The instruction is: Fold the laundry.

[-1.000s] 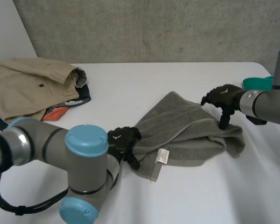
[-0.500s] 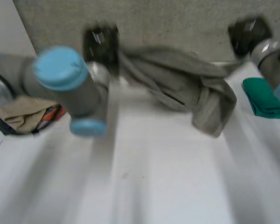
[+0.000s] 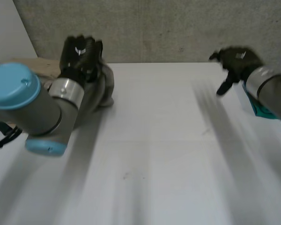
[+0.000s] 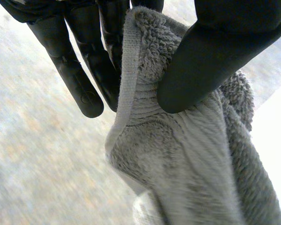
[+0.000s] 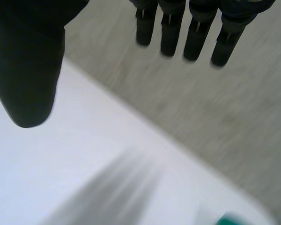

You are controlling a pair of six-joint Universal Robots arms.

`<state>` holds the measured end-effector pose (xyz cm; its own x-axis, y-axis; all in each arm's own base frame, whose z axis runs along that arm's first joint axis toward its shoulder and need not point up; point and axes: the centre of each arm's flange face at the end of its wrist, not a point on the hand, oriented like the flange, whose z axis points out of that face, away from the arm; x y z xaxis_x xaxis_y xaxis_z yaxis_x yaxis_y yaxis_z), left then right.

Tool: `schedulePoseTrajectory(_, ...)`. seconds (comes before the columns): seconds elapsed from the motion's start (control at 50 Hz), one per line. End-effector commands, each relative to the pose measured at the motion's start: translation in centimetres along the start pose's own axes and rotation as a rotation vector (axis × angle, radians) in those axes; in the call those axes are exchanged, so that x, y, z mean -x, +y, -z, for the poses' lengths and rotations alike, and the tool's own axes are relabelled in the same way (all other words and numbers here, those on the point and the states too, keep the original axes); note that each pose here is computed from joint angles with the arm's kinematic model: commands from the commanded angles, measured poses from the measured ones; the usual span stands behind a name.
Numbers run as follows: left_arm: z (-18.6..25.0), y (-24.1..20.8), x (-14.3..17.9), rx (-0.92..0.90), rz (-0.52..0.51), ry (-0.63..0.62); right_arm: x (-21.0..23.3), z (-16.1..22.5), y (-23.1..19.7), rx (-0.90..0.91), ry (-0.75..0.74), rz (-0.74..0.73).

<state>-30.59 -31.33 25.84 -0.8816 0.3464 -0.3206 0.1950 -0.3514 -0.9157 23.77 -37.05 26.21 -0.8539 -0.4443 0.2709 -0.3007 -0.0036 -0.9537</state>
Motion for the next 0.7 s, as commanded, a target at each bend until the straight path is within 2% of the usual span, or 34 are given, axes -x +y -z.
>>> schedulePoseTrajectory(0.02,3.8,-1.2,0.5,0.033,-0.073,0.036,3.1,0.0,5.3,0.239,-0.119,-0.055)
schedulePoseTrajectory(0.14,6.2,-5.9,1.6,-0.073,-0.175,0.033,8.3,-0.4,4.8,0.214,-0.245,-0.127)
schedulePoseTrajectory(0.22,7.8,-8.6,2.1,-0.124,-0.185,0.052,13.7,0.1,3.7,0.173,-0.398,-0.198)
schedulePoseTrajectory(0.4,10.1,-11.6,2.0,-0.159,-0.174,0.081,22.1,-2.1,3.4,0.064,-0.542,-0.422)
schedulePoseTrajectory(0.54,11.6,-13.3,1.5,-0.208,-0.163,0.103,25.0,-3.4,4.3,0.018,-0.565,-0.530)
schedulePoseTrajectory(0.6,11.8,-13.4,1.5,-0.212,-0.163,0.103,26.5,-2.9,5.8,0.064,-0.603,-0.534)
schedulePoseTrajectory(0.7,11.5,-13.6,1.8,-0.220,-0.165,0.088,26.6,-2.0,7.2,0.155,-0.586,-0.510)
